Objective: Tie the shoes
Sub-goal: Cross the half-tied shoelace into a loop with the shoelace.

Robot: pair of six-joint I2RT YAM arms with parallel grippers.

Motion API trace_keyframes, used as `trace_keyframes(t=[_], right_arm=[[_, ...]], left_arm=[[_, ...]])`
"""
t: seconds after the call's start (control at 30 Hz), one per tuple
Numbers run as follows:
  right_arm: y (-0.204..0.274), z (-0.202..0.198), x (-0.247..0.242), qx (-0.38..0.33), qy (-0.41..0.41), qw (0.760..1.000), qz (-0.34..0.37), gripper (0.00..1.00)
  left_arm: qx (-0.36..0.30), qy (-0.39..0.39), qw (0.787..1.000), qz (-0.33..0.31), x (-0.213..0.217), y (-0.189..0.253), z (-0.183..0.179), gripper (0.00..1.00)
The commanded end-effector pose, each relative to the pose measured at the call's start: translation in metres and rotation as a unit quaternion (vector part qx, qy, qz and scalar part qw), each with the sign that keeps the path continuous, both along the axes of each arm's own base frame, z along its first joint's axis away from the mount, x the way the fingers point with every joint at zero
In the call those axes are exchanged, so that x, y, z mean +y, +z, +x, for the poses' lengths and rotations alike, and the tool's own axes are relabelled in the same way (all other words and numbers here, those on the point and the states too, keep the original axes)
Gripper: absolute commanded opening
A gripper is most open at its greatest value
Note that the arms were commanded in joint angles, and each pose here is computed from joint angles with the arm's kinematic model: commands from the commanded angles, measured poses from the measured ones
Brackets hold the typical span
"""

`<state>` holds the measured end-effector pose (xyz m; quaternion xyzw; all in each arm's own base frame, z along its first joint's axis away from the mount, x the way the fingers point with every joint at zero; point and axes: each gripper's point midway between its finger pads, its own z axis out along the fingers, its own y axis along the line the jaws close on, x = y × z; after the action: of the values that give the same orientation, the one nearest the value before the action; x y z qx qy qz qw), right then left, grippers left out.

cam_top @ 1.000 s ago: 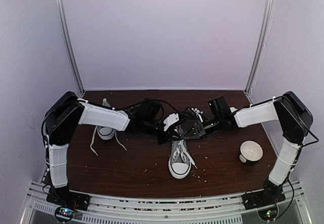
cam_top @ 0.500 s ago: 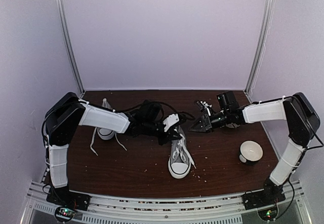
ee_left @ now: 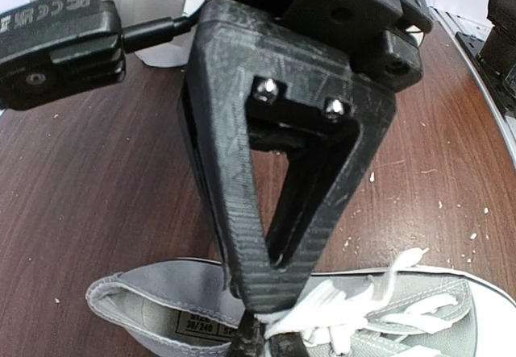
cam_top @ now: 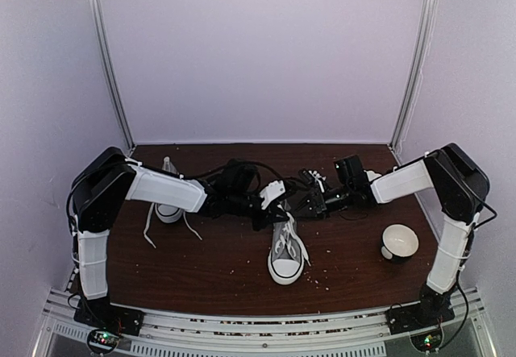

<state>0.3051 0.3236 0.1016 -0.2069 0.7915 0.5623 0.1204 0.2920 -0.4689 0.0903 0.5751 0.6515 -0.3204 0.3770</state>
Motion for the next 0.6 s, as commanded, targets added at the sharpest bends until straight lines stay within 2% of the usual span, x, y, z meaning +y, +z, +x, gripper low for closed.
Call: trace_keyframes(t=[0.0, 0.1, 0.33, 0.43, 0.57], right_arm=[[0.020, -0.001, 0.011, -0.002, 0.008, 0.998, 0.067, 0.11], [0.023, -0.001, 0.013, 0.003, 0.002, 0.996, 0.085, 0.11], [0.014, -0.001, 0.011, 0.014, -0.009, 0.997, 0.072, 0.11], [0.005, -0.004, 0.007, 0.008, -0.008, 0.999, 0.041, 0.13], [-0.017, -0.016, -0.002, 0.005, 0.009, 0.999, -0.032, 0.15]], left_arm=[[-0.019, 0.002, 1.000, -0.023, -0.005, 0.016, 0.002, 0.00], [-0.020, 0.002, 1.000, -0.024, -0.005, 0.017, 0.002, 0.00], [-0.019, 0.002, 1.000, -0.023, -0.005, 0.016, 0.002, 0.00], [-0.020, 0.004, 1.000, -0.022, -0.005, 0.016, 0.003, 0.00], [-0.023, 0.004, 1.000, -0.021, -0.004, 0.017, 0.003, 0.00]])
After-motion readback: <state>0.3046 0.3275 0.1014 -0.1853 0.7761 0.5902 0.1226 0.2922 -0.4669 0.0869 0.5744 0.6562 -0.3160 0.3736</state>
